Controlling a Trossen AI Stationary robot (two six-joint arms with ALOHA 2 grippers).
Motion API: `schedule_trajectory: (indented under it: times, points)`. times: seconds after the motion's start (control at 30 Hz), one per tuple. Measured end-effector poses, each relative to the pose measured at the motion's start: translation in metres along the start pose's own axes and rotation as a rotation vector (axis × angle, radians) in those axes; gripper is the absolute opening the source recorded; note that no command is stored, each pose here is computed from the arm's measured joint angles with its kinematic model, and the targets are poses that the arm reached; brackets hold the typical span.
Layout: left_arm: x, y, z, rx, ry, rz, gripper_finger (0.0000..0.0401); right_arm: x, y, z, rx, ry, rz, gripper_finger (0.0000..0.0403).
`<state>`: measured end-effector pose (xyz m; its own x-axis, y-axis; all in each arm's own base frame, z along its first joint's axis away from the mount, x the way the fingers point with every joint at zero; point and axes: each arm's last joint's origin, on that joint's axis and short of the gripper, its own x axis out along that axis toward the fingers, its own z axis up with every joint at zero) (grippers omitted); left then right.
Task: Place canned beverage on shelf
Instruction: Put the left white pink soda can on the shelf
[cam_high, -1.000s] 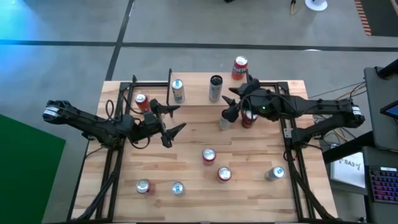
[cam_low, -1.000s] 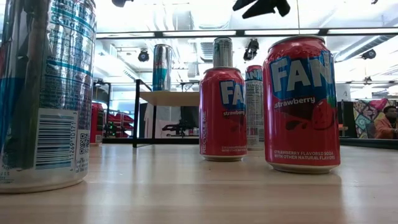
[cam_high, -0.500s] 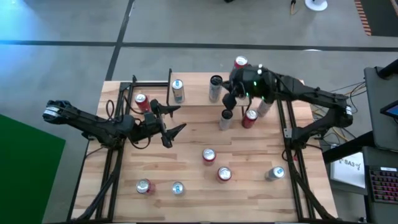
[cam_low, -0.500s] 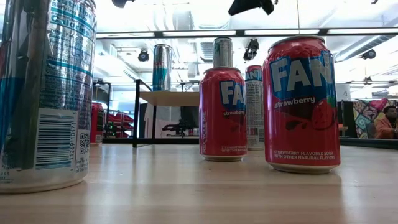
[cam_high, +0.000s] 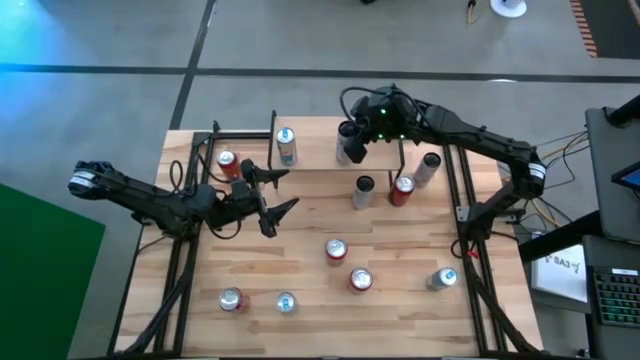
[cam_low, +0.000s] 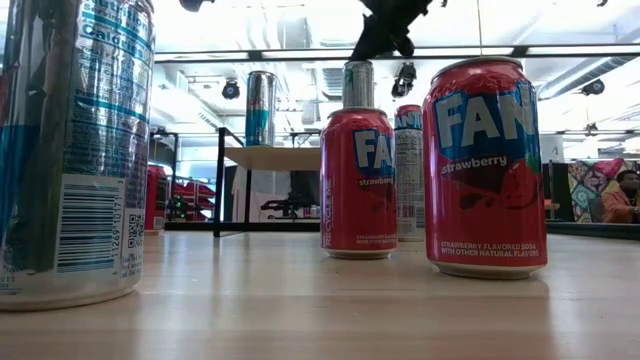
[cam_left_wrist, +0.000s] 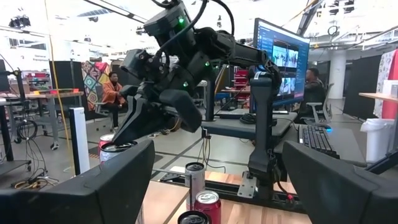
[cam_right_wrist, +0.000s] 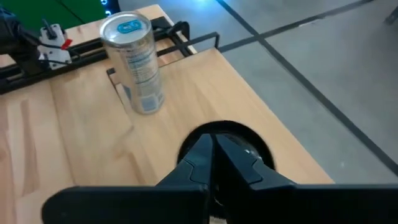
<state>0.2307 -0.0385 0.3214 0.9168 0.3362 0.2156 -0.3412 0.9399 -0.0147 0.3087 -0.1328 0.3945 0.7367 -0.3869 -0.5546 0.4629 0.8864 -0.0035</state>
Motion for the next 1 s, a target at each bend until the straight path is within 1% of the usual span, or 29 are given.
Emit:
schedule_trajectory:
  times: [0.33, 0.6, 0.8, 1.0]
  points:
    - [0.0000, -0.0001, -0.0003, 0.009, 0.003, 0.000, 0.0339, 0.0063, -0.0006, 0.0002, -0.016, 0.006, -0.015, 0.0009]
    - [0.0000, 0.0000, -0.0003, 0.009, 0.003, 0.001, 0.0339, 0.0072, -0.0016, 0.0029, -0.025, -0.024, -0.047, 0.0009]
    - [0.0000, 0.0000, -0.0003, 0.009, 0.003, 0.001, 0.0339, 0.0053, -0.0016, 0.0063, -0.028, -0.046, -0.047, 0.0009]
    - [0.0000, 0.0000, -0.0006, 0.025, 0.006, 0.000, 0.0339, -0.0010, -0.0006, 0.0074, -0.024, -0.019, -0.003, 0.0009]
